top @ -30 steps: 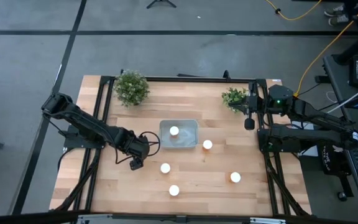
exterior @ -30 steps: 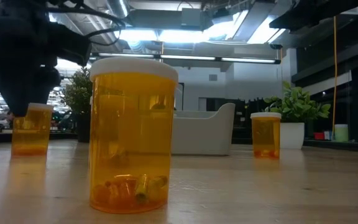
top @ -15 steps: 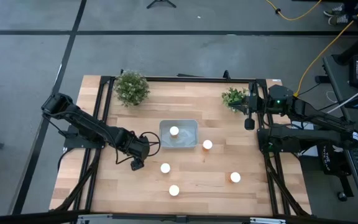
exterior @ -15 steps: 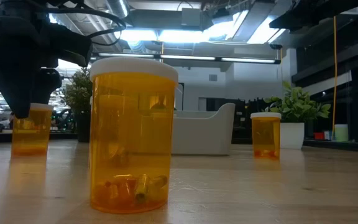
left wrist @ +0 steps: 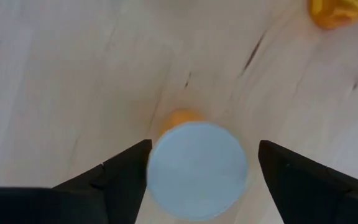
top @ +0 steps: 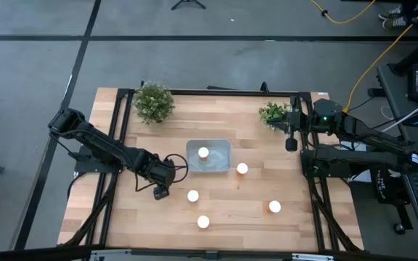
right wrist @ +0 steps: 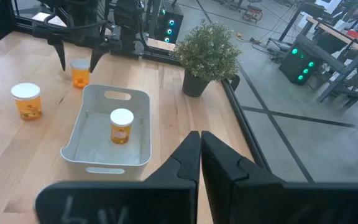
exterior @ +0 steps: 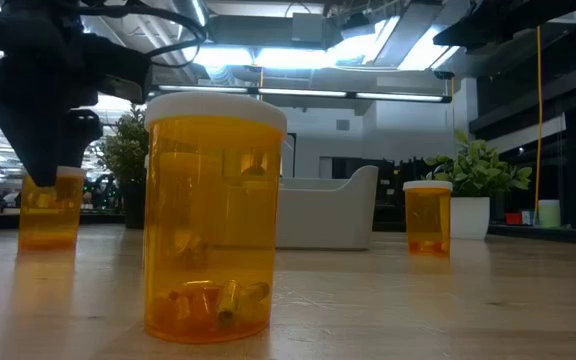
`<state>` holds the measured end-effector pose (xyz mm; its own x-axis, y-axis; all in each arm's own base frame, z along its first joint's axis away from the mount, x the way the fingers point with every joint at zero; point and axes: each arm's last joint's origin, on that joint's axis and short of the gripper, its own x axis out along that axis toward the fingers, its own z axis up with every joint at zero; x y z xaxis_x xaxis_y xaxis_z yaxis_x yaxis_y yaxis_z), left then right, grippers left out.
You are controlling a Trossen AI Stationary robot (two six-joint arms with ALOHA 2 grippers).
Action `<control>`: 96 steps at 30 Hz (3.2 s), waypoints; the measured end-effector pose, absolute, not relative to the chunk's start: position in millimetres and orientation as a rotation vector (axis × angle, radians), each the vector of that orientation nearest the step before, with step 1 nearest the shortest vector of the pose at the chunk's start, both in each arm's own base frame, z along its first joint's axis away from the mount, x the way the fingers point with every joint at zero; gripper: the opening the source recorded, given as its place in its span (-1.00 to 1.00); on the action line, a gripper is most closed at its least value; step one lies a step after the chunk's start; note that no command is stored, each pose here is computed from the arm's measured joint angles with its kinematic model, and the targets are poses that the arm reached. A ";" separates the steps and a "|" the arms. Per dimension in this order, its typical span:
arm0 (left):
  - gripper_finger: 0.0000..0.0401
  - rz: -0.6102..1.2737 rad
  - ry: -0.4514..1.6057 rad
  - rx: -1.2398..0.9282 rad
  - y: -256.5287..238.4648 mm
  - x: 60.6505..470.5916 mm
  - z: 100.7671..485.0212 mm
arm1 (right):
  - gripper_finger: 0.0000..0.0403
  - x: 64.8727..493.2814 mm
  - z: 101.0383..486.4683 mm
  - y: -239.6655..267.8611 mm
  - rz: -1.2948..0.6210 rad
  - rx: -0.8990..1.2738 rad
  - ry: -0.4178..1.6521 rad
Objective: Pick and place pill bottles into a basket
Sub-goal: Put the orange pill bottle into the gray bin
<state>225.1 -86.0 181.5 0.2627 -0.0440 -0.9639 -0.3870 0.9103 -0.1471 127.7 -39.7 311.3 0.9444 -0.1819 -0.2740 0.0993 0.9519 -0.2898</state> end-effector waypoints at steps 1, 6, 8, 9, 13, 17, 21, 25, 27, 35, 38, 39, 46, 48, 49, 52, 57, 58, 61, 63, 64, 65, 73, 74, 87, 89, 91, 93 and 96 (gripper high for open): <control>0.39 0.239 1.290 -0.392 -86.1 225.4 181.6 | -0.91 127.7 311.3 -39.7 -0.145 -0.277 0.303; 0.28 0.236 1.294 -0.395 -86.2 225.3 181.6 | -0.91 127.7 311.3 -39.7 -0.145 -0.277 0.303; 0.23 0.236 1.294 -0.395 -86.2 225.3 181.6 | -0.91 127.7 311.3 -39.7 -0.145 -0.277 0.303; 0.21 0.236 1.295 -0.395 -86.2 225.3 181.5 | -0.91 127.7 311.3 -39.7 -0.145 -0.277 0.304; 0.11 0.233 1.297 -0.397 -86.2 225.3 181.5 | -0.91 127.7 311.3 -39.7 -0.145 -0.277 0.303; 0.05 0.227 1.302 -0.405 -86.1 225.4 181.6 | -0.91 127.7 311.3 -39.7 -0.145 -0.279 0.304; 0.05 0.234 1.301 -0.416 -83.4 226.5 181.7 | -0.91 127.7 311.3 -39.7 -0.145 -0.281 0.304; 0.05 0.236 1.275 -0.431 -79.4 230.5 182.4 | -0.91 127.7 311.3 -39.7 -0.145 -0.281 0.304; 0.05 0.239 1.256 -0.445 -76.7 233.3 183.2 | -0.91 127.7 311.3 -39.7 -0.145 -0.281 0.304; 0.05 0.194 1.151 -0.391 -65.2 254.6 212.0 | -0.91 127.4 310.4 -39.6 -0.143 -0.280 0.313; 0.05 0.200 1.103 -0.366 -58.7 263.5 229.4 | -0.91 127.3 310.4 -39.6 -0.142 -0.283 0.314; 0.05 0.202 1.082 -0.357 -56.2 266.7 236.0 | -0.91 127.3 310.3 -39.6 -0.142 -0.282 0.315; 0.05 0.195 0.920 -0.273 -39.1 286.1 286.2 | -0.91 127.6 306.7 -39.6 -0.135 -0.302 0.335; 0.05 0.192 0.885 -0.261 -34.1 289.3 297.2 | -0.91 127.3 305.9 -39.6 -0.133 -0.300 0.344; 0.05 0.192 0.869 -0.258 -31.6 290.6 302.3 | -0.91 127.3 305.4 -39.5 -0.132 -0.298 0.349; 0.05 0.195 0.840 -0.243 -23.7 294.5 312.2 | -0.91 127.0 304.2 -39.5 -0.130 -0.295 0.361; 0.05 0.151 0.847 -0.222 -9.1 309.6 316.2 | -0.91 126.9 303.9 -39.5 -0.129 -0.293 0.364; 0.05 0.139 0.855 -0.215 -5.8 313.7 315.7 | -0.91 126.9 303.9 -39.4 -0.129 -0.293 0.364; 0.05 0.100 0.865 -0.180 3.6 329.4 315.0 | -0.91 127.0 303.8 -39.4 -0.129 -0.293 0.365; 0.05 0.076 0.875 -0.159 10.7 339.1 314.5 | -0.91 126.9 303.8 -39.5 -0.129 -0.292 0.365; 0.05 0.066 0.873 -0.146 14.5 345.0 314.5 | -0.91 126.9 303.8 -39.4 -0.129 -0.291 0.365; 0.05 0.059 0.876 -0.135 18.7 350.1 313.4 | -0.91 127.0 303.6 -39.5 -0.129 -0.289 0.366; 0.05 0.019 0.930 -0.090 51.1 387.7 290.3 | -0.91 126.8 302.9 -39.4 -0.129 -0.281 0.372; 0.05 0.013 0.942 -0.091 54.1 391.5 286.0 | -0.91 126.7 302.7 -39.3 -0.129 -0.280 0.374; 0.05 -0.029 1.024 -0.096 69.2 420.6 244.9 | -0.91 124.5 296.5 -38.1 -0.100 -0.261 0.436; 0.05 -0.028 1.041 -0.098 69.7 423.0 237.8 | -0.91 124.5 296.5 -38.0 -0.096 -0.264 0.435; 0.05 -0.029 1.056 -0.101 69.9 424.4 232.8 | -0.91 124.5 296.6 -38.0 -0.095 -0.265 0.434; 0.05 -0.031 1.070 -0.102 70.1 426.6 226.1 | -0.91 124.5 296.6 -37.9 -0.094 -0.265 0.434; 0.05 -0.029 1.099 -0.109 72.0 428.8 215.2 | -0.91 124.5 296.6 -37.9 -0.093 -0.266 0.433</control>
